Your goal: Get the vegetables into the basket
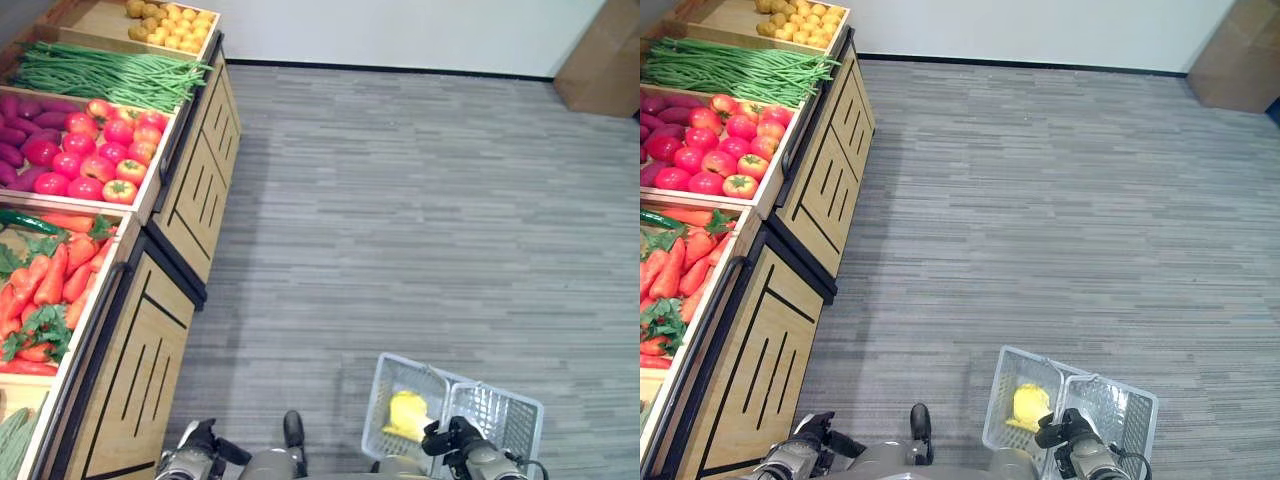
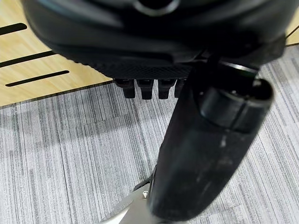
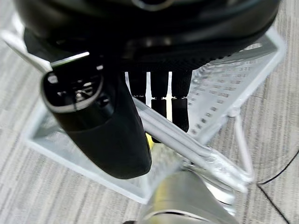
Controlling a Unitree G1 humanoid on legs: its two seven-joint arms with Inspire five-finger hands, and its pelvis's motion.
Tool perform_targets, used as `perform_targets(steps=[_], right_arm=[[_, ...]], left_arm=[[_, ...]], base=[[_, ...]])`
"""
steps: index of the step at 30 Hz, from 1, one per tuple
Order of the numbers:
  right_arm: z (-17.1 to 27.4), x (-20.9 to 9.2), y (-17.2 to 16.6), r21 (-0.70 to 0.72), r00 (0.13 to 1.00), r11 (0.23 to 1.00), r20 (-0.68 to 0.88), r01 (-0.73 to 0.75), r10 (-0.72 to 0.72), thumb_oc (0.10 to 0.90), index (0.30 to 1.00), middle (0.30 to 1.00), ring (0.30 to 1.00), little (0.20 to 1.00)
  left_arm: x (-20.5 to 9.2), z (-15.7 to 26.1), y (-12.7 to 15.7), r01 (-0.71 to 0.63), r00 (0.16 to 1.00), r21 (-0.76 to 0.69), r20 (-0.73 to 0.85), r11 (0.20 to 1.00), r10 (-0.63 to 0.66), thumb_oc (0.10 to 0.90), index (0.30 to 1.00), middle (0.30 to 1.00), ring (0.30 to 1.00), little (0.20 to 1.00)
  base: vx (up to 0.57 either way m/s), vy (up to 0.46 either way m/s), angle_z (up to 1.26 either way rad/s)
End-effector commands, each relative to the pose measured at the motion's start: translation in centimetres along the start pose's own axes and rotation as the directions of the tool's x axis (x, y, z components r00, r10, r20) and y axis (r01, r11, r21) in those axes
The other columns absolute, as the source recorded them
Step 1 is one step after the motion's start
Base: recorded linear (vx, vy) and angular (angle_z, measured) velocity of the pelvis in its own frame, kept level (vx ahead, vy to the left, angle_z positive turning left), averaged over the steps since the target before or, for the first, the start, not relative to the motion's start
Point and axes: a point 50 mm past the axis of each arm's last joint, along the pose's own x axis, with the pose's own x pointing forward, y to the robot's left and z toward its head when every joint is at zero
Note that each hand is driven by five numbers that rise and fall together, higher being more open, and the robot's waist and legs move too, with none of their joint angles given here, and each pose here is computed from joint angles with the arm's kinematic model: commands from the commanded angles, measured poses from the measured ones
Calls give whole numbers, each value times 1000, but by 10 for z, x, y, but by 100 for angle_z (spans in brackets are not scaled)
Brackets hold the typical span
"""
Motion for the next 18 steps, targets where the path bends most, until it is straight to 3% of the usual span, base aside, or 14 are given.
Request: perform_targets(steps=[1, 13, 18], right_arm=[[-5, 0, -3, 54, 1000, 998, -21, -10, 11, 400, 300, 300, 300, 300], [-10, -2, 4, 89, 999, 996, -29, -19, 21, 400, 300, 300, 300, 300], [-14, -2, -5, 61, 999, 998, -32, -2, 4, 400, 300, 300, 300, 300]], left_arm=[[1, 1, 13, -35, 999, 3, -1, 999, 35, 900, 1000, 1000, 1000, 1000], [1, -5, 11, -33, 999, 26, -22, 999, 34, 900, 1000, 1000, 1000, 1000], [0, 1, 0, -2, 1000, 26, -7, 1000, 2, 900, 1000, 1000, 1000, 1000]], base=[[208, 42, 4], [264, -50, 28], [371, -262, 46]])
